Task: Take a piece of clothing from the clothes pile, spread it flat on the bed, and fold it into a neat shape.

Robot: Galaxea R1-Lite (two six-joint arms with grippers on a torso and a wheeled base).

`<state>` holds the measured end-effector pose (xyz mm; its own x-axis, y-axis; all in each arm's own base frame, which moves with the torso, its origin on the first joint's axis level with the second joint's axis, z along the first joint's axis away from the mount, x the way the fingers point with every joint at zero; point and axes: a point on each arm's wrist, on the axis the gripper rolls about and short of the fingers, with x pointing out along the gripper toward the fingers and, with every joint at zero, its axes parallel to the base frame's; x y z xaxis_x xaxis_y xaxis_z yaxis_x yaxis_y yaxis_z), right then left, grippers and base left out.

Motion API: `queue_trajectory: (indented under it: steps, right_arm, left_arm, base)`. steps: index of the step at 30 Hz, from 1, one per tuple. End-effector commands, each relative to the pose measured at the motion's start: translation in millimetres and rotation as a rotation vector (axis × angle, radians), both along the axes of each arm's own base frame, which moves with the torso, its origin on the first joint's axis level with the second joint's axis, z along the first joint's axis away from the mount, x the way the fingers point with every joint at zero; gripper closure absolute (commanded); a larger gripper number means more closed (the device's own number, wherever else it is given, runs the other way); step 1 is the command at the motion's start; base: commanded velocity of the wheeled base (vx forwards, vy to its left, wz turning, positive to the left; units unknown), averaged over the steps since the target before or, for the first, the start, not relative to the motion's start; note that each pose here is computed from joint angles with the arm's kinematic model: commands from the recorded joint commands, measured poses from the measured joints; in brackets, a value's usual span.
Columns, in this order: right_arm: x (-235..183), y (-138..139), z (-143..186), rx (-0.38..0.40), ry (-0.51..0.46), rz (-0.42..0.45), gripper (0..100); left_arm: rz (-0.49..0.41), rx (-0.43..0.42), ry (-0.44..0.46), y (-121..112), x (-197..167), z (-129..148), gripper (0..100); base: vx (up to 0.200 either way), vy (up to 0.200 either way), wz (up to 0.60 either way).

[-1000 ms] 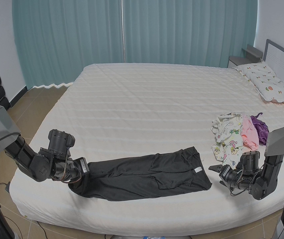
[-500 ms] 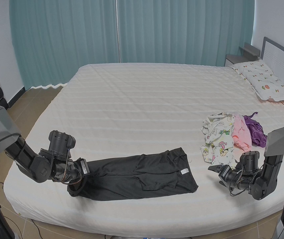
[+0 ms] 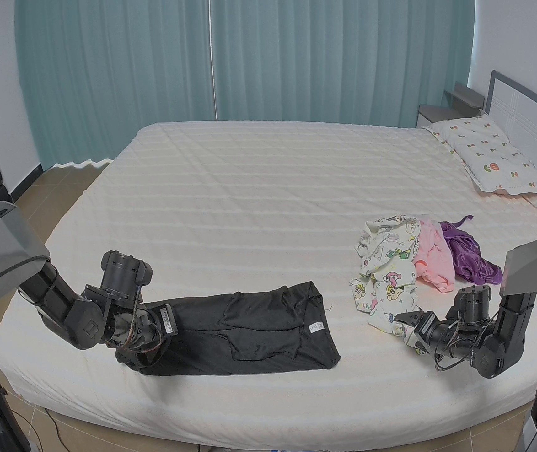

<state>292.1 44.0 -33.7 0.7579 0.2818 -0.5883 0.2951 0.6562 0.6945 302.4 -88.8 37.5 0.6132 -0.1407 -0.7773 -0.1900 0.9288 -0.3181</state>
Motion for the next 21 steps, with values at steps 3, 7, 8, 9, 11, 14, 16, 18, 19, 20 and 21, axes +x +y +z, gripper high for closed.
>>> queue_trajectory:
  steps: [3,7,8,9,11,14,16,18,19,20,21]
  right_arm:
    - [0,0,0,0.001,0.002,0.0,0]
    - [0,0,0,0.0,0.001,0.001,0]
    - [0,0,0,0.001,0.001,0.0,0]
    - [0,0,0,0.0,0.001,0.001,0]
    - [0,0,0,0.0,0.001,0.001,0]
    - [0,0,0,0.001,0.001,0.0,0]
    - [0,0,0,0.0,0.001,0.001,0]
    - [0,0,0,0.001,0.001,0.0,0]
    - [0,0,0,0.0,0.001,0.001,0]
    - [0,0,0,0.0,0.001,0.001,0]
    - [0,0,0,0.0,0.001,0.001,0]
  left_arm:
    - [-0.001,0.005,0.01,-1,1,-4,100]
    - [-0.001,0.005,0.011,0,0,-4,100]
    - [-0.001,0.005,0.01,0,0,-4,100]
    - [-0.001,0.005,0.011,0,0,-4,100]
    - [-0.002,0.006,0.01,0,0,-3,100]
    - [0.0,0.002,-0.002,-1,3,-1,100]
    - [0.0,0.001,-0.008,-1,4,0,100]
    - [0.001,-0.006,-0.026,-3,8,4,100]
    - [0.002,-0.005,-0.029,-3,8,4,100]
    - [0.003,-0.011,-0.042,-4,12,7,100]
    - [0.003,-0.011,-0.042,-4,12,7,100]
  base:
    - [-0.2,0.0,0.0]
    - [-0.2,0.0,0.0]
    - [-0.2,0.0,0.0]
    - [-0.2,0.0,0.0]
    - [-0.2,0.0,0.0]
    - [-0.067,0.0,0.0]
    - [0.0,0.0,0.0]
    - [0.0,0.0,0.0]
    - [0.0,0.0,0.0]
    - [0.0,0.0,0.0]
    - [0.0,0.0,0.0]
